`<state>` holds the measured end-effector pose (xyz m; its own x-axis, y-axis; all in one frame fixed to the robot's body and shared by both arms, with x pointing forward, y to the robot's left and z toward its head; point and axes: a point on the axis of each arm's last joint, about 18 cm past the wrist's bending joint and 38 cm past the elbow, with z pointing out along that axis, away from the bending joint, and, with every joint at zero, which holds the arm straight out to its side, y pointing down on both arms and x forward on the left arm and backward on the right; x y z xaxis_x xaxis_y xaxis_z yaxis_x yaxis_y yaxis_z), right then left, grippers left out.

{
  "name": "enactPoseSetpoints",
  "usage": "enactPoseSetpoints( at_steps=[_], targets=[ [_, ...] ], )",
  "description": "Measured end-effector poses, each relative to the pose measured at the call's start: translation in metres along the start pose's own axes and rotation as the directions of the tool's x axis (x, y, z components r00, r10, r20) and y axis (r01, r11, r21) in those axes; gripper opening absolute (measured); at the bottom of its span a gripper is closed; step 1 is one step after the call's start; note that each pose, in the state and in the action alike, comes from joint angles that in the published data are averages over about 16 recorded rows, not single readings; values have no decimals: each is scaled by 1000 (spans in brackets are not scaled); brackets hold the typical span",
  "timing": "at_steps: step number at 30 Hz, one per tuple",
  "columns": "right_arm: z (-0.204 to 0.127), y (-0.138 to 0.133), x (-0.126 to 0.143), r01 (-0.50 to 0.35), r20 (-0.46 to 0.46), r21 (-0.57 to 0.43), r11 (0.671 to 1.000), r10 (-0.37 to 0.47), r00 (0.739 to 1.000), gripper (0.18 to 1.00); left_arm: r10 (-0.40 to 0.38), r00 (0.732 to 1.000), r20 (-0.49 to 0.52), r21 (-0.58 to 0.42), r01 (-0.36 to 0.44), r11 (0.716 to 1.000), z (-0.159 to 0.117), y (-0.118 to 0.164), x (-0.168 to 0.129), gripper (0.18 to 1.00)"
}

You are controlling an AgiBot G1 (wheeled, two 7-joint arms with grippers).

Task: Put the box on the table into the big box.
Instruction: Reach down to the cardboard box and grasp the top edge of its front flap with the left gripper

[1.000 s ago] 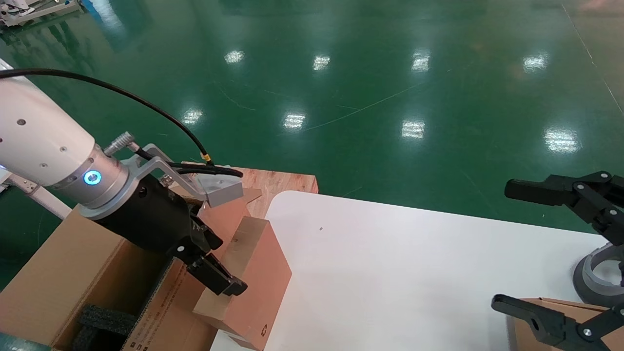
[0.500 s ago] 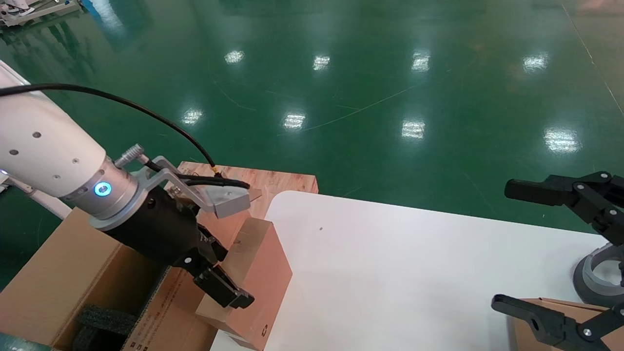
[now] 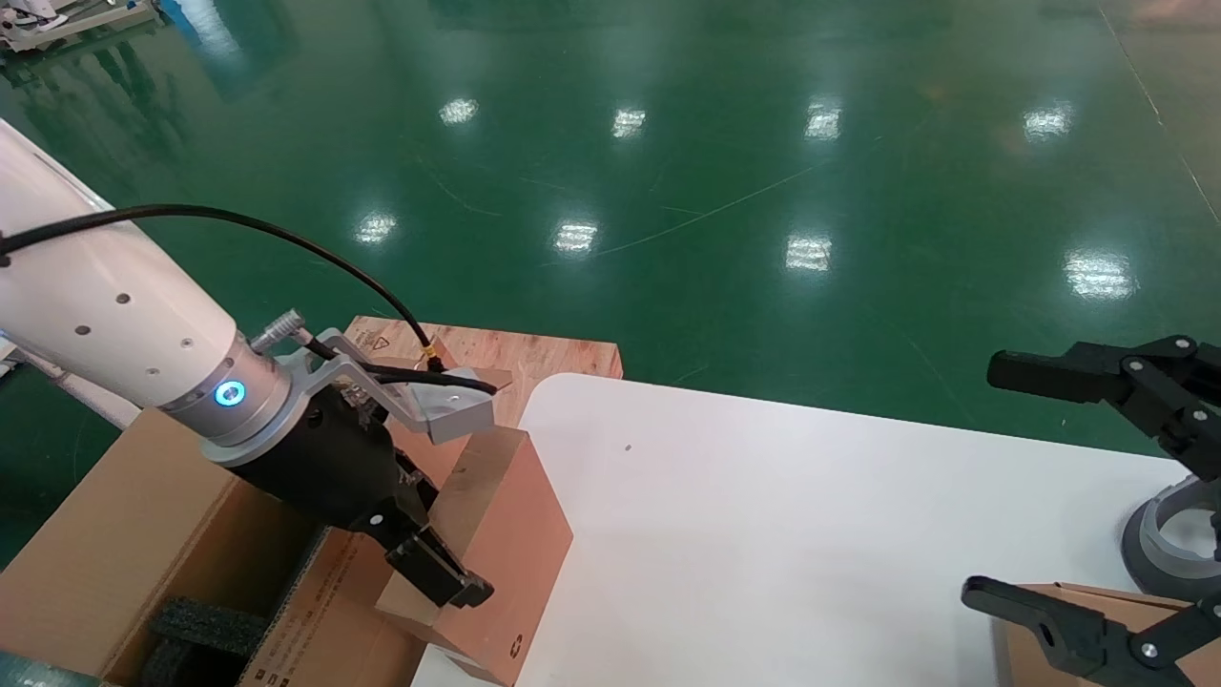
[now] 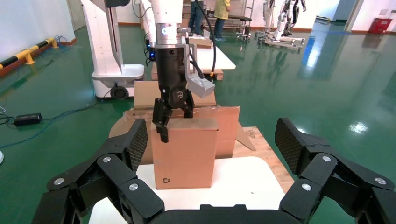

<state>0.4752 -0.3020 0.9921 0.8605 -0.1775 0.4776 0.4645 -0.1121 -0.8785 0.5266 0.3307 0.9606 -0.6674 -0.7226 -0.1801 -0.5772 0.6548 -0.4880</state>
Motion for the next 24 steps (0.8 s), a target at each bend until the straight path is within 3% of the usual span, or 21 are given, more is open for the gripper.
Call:
enactPoseSetpoints(
  at_steps=[24],
  targets=[
    [0, 0, 0, 0, 0, 0, 1000, 0, 1000, 998, 24, 999, 46, 8, -24, 1000, 6, -5, -8, 981]
  ],
)
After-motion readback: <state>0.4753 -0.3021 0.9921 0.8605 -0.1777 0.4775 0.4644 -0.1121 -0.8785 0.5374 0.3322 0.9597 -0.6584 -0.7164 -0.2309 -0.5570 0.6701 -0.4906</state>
